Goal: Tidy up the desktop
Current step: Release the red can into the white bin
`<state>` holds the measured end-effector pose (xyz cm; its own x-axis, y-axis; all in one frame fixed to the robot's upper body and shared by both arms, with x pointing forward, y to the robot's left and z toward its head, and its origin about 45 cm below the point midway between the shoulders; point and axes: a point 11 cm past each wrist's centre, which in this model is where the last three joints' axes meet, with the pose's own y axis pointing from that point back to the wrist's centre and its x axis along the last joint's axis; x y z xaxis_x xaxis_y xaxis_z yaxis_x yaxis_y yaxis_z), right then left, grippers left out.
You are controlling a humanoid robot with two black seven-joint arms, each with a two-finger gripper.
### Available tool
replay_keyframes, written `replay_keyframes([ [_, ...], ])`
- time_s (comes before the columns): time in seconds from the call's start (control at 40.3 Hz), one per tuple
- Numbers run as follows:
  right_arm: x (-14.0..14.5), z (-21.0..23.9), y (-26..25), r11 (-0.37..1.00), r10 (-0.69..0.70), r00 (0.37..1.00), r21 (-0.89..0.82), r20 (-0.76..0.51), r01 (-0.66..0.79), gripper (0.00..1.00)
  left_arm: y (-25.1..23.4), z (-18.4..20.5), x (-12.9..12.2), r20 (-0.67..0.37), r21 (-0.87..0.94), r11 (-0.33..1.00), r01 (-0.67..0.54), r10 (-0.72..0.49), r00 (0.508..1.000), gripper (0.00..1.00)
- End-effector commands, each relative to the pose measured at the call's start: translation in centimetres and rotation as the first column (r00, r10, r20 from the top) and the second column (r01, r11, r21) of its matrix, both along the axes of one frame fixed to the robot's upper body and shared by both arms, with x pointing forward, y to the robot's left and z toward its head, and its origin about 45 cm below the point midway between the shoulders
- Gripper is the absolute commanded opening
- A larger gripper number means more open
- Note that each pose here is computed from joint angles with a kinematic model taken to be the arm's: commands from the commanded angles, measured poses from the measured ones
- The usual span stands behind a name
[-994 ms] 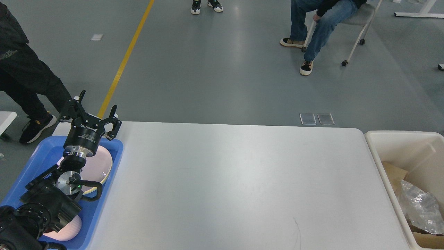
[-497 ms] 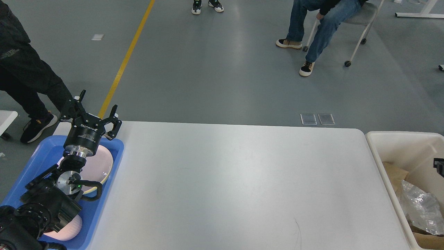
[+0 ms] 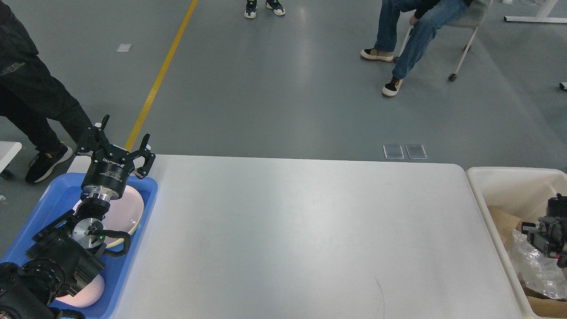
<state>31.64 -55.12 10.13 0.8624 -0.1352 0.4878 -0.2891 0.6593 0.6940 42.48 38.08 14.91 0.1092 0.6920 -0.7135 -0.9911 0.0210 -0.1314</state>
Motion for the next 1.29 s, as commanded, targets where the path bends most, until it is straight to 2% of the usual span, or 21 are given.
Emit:
replay_keyframes([
  [0.0,-0.3,-0.3,0.0,1.000,-0.003,1.000,0.005,-0.005,0.003,0.11,0.0,0.0,0.0,0.001,0.000,1.000,-0.001,0.001,1.000,0.96],
  [0.075,-0.4,-0.4,0.0,1.000,-0.004,1.000,0.007,-0.007,0.004,0.16,0.0,0.0,0.0,0.001,0.000,1.000,-0.001,0.001,1.000,0.96],
  [0.149,-0.3,-0.5,0.2,1.000,-0.006,1.000,0.016,-0.002,0.006,0.27,0.0,0.0,0.0,0.000,0.000,1.000,0.000,0.000,1.000,0.96],
  [0.174,-0.2,-0.5,0.3,1.000,-0.014,1.000,0.027,0.007,0.014,0.33,0.0,0.0,0.0,0.001,0.000,1.000,-0.001,0.001,1.000,0.96],
  [0.199,-0.2,-0.5,0.3,0.999,-0.019,1.000,0.033,0.012,0.018,0.35,0.0,0.0,0.0,0.000,0.000,1.000,0.000,0.000,1.000,0.96],
  [0.422,-0.6,-0.7,0.2,0.999,-0.033,0.999,0.040,0.015,0.033,0.38,0.0,0.0,0.0,0.001,0.000,1.000,-0.001,0.001,1.000,0.96],
  [0.571,-0.4,-0.8,0.3,0.998,-0.043,0.999,0.055,0.028,0.041,0.55,0.0,0.0,0.0,0.001,0.000,1.000,-0.001,0.001,1.000,0.96],
  [0.82,-0.6,-0.9,0.1,0.997,-0.055,0.998,0.055,0.038,0.053,0.58,0.0,0.0,0.0,0.000,0.000,1.000,0.000,0.000,1.000,0.96],
  [0.944,-0.3,-0.5,-0.1,0.997,-0.058,0.997,0.054,0.051,0.055,0.73,0.0,0.0,0.0,0.000,0.000,1.000,0.000,0.000,1.000,0.96],
  [0.969,0.0,-0.2,0.0,0.997,-0.056,0.997,0.053,0.058,0.053,0.80,0.0,0.0,0.0,0.000,0.000,1.000,0.000,0.000,1.000,0.96],
  [0.994,0.4,0.1,0.0,0.997,-0.059,0.996,0.058,0.074,0.055,0.96,0.0,0.0,0.0,0.000,0.000,1.000,0.000,0.000,1.000,0.96],
  [1.019,0.7,0.3,0.1,0.996,-0.067,0.994,0.066,0.087,0.062,1.00,0.0,0.0,0.0,0.000,0.000,1.000,0.000,0.000,1.000,0.96],
  [1.143,2.3,2.0,0.2,0.982,-0.151,0.972,0.138,0.178,0.127,1.00,0.0,0.0,0.0,0.000,0.000,1.000,0.000,0.000,1.000,0.96],
  [1.267,5.2,7.9,-1.4,0.957,-0.254,0.911,0.219,0.324,0.189,1.00,0.0,0.0,0.0,0.000,0.000,1.000,0.000,0.000,1.000,0.96],
])
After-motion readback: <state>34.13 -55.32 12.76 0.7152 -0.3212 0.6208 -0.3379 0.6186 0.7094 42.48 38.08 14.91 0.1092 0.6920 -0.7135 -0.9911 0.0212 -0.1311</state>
